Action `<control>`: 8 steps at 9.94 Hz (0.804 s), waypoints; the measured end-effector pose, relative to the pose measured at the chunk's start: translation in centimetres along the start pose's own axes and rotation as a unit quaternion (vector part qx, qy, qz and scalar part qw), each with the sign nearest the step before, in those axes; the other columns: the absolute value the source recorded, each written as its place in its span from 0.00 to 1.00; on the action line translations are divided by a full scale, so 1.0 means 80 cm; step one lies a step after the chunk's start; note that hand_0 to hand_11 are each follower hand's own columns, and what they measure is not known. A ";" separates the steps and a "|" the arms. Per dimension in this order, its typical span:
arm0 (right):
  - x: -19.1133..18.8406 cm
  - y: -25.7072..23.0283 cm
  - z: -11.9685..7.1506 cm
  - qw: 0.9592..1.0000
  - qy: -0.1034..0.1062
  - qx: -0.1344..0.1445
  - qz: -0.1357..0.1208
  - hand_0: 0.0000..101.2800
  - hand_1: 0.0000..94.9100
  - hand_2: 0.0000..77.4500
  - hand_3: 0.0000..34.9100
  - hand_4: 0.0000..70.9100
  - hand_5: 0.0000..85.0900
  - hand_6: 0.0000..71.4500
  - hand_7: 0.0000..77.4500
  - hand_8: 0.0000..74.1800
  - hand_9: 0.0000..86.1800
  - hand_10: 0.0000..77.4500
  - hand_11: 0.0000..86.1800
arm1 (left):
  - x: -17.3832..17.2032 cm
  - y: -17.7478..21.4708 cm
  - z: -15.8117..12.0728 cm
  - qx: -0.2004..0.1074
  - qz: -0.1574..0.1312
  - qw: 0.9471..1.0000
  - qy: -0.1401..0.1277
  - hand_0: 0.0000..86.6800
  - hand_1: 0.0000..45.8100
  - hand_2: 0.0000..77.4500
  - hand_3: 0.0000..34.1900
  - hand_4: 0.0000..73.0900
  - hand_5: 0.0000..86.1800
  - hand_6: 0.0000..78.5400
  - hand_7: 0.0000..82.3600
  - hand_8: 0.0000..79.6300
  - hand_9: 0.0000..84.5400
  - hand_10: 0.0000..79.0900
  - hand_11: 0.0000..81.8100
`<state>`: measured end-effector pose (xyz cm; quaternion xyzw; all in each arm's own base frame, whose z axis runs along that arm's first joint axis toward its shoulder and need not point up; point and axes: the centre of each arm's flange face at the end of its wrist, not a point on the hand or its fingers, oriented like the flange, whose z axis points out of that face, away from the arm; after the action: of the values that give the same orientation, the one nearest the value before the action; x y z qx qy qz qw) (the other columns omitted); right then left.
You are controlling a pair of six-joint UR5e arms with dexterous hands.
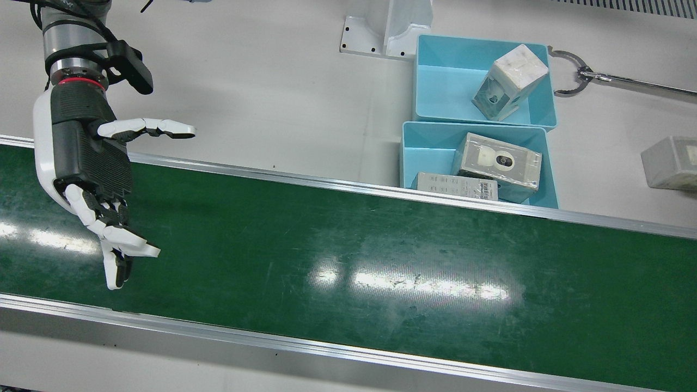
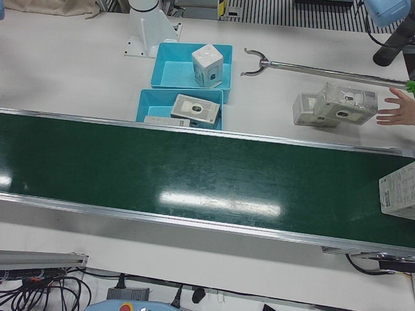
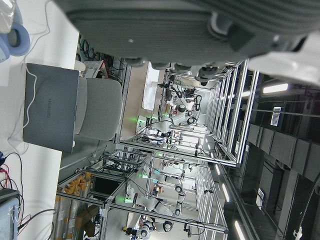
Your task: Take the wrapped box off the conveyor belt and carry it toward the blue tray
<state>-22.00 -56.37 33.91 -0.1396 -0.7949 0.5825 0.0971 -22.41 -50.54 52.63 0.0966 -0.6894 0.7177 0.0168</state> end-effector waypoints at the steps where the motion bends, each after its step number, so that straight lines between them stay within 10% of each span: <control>1: 0.005 -0.005 0.001 1.000 0.003 0.002 0.001 0.51 0.20 0.23 0.21 0.21 0.24 0.10 0.29 0.01 0.04 0.00 0.02 | 0.000 0.000 0.000 0.000 0.000 1.000 0.000 0.00 0.00 0.01 0.00 0.00 0.01 0.00 0.01 0.01 0.00 0.01 0.00; 8: 0.016 -0.054 0.031 0.999 0.020 -0.040 0.015 0.50 0.19 0.25 0.14 0.20 0.24 0.10 0.30 0.00 0.04 0.00 0.02 | 0.000 0.000 0.000 0.000 0.000 1.000 0.000 0.00 0.00 0.01 0.00 0.00 0.01 0.00 0.01 0.01 0.00 0.01 0.01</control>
<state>-24.48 -59.40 37.24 -0.1669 -0.8131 0.5489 0.0986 -22.41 -50.55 52.63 0.0966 -0.6894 0.7177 0.0168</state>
